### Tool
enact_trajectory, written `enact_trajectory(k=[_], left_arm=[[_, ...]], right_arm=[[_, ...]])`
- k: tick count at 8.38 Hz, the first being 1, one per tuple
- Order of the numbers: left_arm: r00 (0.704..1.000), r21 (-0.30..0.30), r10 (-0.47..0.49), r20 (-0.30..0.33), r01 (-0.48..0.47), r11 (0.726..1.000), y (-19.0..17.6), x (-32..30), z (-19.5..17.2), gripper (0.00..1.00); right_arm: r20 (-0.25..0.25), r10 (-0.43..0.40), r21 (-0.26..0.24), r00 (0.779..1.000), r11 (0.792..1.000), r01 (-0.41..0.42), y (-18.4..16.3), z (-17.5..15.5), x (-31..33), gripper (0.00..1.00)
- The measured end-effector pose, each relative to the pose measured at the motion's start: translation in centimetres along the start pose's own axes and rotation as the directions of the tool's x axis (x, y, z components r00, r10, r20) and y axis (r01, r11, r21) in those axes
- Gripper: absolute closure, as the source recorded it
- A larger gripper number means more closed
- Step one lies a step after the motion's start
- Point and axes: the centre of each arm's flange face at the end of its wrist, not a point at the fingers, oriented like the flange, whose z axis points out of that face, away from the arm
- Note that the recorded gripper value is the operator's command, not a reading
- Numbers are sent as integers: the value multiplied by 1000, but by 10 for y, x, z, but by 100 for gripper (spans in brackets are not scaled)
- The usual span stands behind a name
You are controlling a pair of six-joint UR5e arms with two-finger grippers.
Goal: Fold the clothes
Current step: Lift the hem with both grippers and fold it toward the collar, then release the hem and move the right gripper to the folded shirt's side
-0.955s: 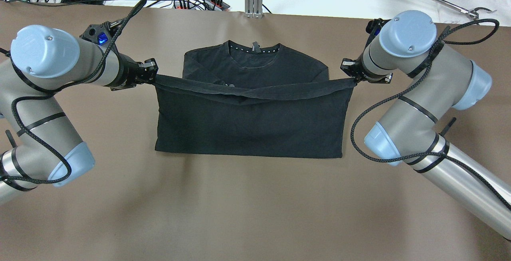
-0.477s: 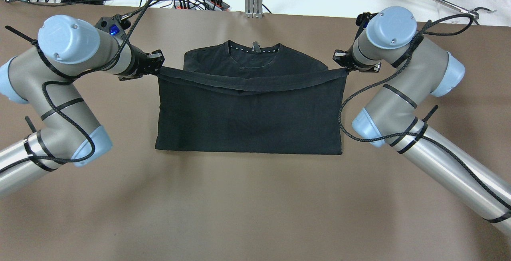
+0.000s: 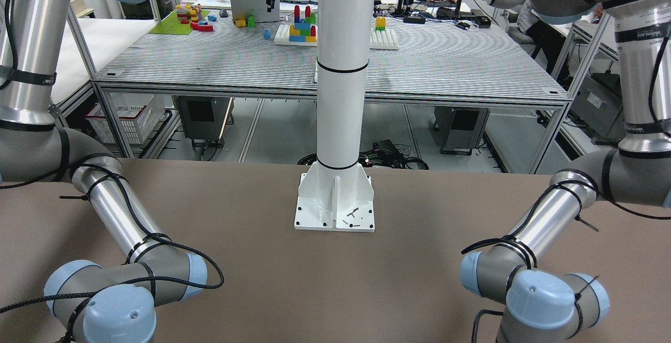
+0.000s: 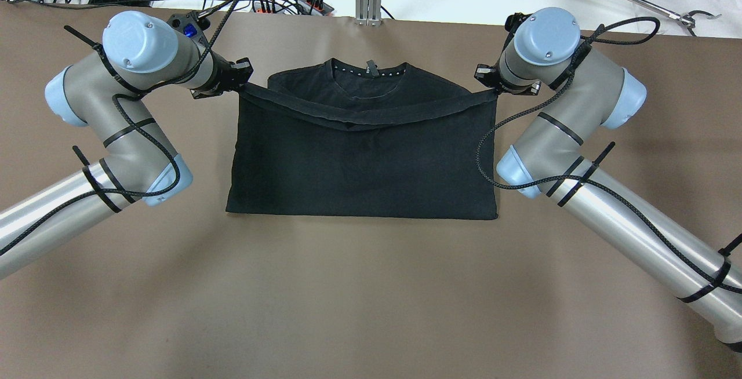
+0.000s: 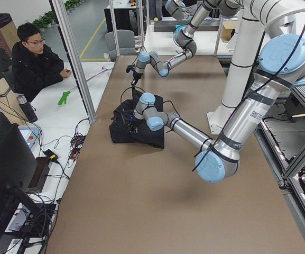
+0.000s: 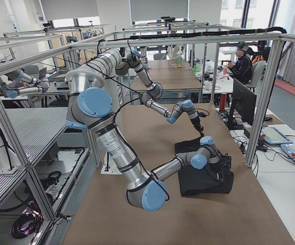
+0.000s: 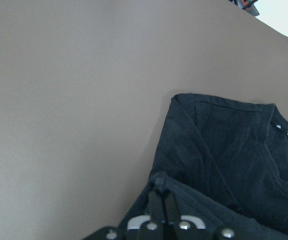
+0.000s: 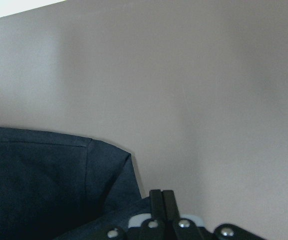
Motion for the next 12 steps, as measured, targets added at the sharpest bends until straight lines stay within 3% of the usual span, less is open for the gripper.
enact_trajectory(k=[1, 2, 3, 4, 5, 6, 8, 10, 12], left_arm=[[1000, 3, 3, -4, -3, 1000, -7, 0, 16, 100], [1000, 7, 2, -4, -2, 1000, -13, -4, 29, 92], [1000, 9, 2, -4, -2, 1000, -17, -6, 37, 81], [1000, 13, 4, -5, -4, 1000, -22, -11, 42, 46], [1000, 15, 3, -15, -2, 1000, -33, -19, 46, 31], [1000, 14, 2, -27, -1, 1000, -42, -28, 52, 24], [999, 13, 2, -47, -2, 1000, -49, -37, 58, 24], [998, 15, -3, -63, 4, 1000, -52, -36, 55, 24], [997, 15, -7, -79, 8, 1000, -53, -34, 47, 24]], right_arm=[[0, 0, 9, 1000, 1000, 0, -2, 5, 1, 100], [-1, 2, 12, 1000, 1000, -2, -2, 8, 2, 97], [-3, 5, 13, 1000, 1000, -5, -3, 10, 3, 81], [-6, 15, 14, 1000, 1000, -15, -3, 13, 3, 2], [-6, 53, 22, 999, 998, -53, -5, 13, 1, 5], [-6, 99, 48, 995, 994, -98, -9, 11, -4, 5], [15, 188, 86, 982, 978, -189, -14, 7, -13, 5], [67, 208, 91, 976, 973, -214, -7, 1, -13, 5], [127, 181, 61, 975, 980, -190, 40, -13, 7, 5]])
